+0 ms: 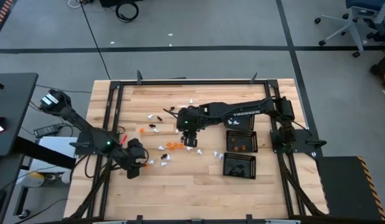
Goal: Sort Halloween decoration
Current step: Put the orange pumpkin toy into the center black bin
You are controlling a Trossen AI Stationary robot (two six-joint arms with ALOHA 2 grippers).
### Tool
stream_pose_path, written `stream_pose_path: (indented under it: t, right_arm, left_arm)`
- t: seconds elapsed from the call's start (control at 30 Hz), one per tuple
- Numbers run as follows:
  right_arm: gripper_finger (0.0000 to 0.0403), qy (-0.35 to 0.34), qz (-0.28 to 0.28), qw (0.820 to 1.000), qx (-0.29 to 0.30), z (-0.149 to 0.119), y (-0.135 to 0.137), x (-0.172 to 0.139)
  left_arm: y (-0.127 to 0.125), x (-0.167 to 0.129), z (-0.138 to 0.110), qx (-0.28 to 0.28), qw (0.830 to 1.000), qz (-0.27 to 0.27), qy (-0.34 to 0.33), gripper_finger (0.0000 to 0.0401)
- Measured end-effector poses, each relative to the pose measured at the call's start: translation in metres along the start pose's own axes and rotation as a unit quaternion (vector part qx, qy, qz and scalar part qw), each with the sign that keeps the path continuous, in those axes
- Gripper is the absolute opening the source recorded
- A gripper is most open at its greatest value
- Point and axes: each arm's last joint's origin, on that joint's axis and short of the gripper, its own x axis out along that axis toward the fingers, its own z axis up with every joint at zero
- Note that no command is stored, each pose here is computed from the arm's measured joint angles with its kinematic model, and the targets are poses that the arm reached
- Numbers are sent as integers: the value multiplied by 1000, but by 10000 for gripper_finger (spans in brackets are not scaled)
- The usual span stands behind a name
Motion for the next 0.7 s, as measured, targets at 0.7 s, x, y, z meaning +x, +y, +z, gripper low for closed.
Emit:
stream_pose_path:
  t: [0.7]
  right_arm:
    - [167,-4,-4,1000,28,1,3,-1]
  left_arm:
    - [-11,16,-6,44,999,18,-8,188]
